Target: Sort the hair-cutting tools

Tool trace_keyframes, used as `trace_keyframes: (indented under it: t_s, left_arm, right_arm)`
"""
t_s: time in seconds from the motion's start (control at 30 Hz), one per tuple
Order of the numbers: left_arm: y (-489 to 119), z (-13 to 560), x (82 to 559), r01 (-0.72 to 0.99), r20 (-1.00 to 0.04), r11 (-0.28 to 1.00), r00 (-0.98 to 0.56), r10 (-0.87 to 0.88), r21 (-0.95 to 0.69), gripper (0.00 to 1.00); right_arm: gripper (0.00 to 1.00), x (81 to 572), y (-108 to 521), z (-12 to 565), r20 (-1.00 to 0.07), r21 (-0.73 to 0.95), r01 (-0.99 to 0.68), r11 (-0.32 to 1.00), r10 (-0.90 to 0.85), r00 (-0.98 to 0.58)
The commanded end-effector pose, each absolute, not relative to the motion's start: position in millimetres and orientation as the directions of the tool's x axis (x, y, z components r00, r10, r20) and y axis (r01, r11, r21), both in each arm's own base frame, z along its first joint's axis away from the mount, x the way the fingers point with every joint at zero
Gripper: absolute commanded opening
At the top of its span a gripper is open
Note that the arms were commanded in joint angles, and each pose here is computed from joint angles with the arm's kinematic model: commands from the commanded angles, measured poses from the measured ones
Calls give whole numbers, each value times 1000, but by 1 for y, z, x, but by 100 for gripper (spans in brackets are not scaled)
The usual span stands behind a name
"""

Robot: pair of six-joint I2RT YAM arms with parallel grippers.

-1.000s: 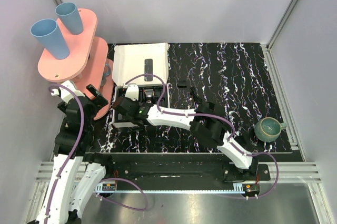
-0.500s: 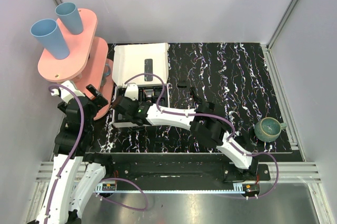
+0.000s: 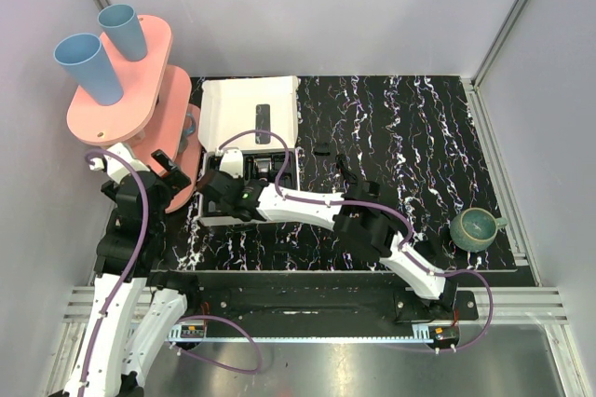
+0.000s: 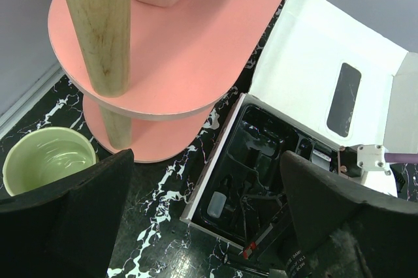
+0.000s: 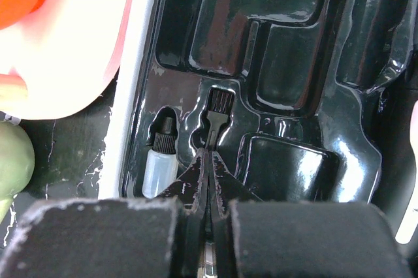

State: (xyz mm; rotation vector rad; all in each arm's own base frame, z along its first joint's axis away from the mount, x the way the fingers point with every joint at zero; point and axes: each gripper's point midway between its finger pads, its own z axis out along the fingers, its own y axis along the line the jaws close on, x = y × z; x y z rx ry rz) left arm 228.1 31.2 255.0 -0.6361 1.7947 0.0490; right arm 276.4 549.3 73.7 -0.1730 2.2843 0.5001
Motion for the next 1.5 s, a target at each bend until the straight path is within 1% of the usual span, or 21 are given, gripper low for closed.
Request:
trace_keyframes:
  t_s: [0.0, 0.3, 0.47, 0.57, 0.83, 1.2, 1.27, 1.33, 1.37, 1.43, 1.47]
  left_arm:
    - [38, 269, 227, -459, -909, 836, -127, -397, -301, 99]
    - [38, 269, 227, -459, -909, 836, -126, -397, -302, 99]
    - [38, 269, 227, -459, -909, 836, -127, -397, -301, 99]
    - [38, 270, 226, -459, -909, 836, -125, -398, -303, 99]
    - [38, 269, 227, -460, -909, 835, -125, -397, -301, 99]
    - [37, 268, 227, -459, -909, 836, -129, -397, -300, 99]
    - [37, 269, 227, -456, -908, 837, -131, -398, -301, 99]
    - [34, 269, 229, -444, -907, 843, -136, -399, -305, 99]
    - [32, 267, 230, -435, -907, 849, -146, -395, -300, 99]
    - [26, 268, 234, -400, -906, 865, -159, -391, -303, 99]
    - [24, 268, 235, -391, -906, 869, -166, -390, -303, 99]
  right_arm:
    - [1, 281, 548, 70, -717, 297, -272, 915, 26, -697]
    - [2, 287, 543, 120, -764, 339, -289, 895, 83, -640]
    - [4, 286, 548, 151, -785, 394, -331, 858, 126, -607]
    - [4, 285, 549, 157, -791, 412, -355, 839, 136, -596]
    - [5, 280, 561, 145, -783, 416, -400, 817, 97, -615]
    - [4, 277, 558, 115, -763, 386, -383, 839, 57, -644]
    - [5, 277, 556, 122, -767, 388, -385, 838, 61, -639]
    - [7, 277, 551, 132, -778, 372, -395, 840, 50, -626]
    - [9, 278, 546, 151, -791, 375, -402, 835, 62, -609]
    - [19, 278, 532, 161, -808, 325, -424, 845, 16, -588]
    - [23, 276, 523, 182, -816, 331, -434, 838, 23, -578]
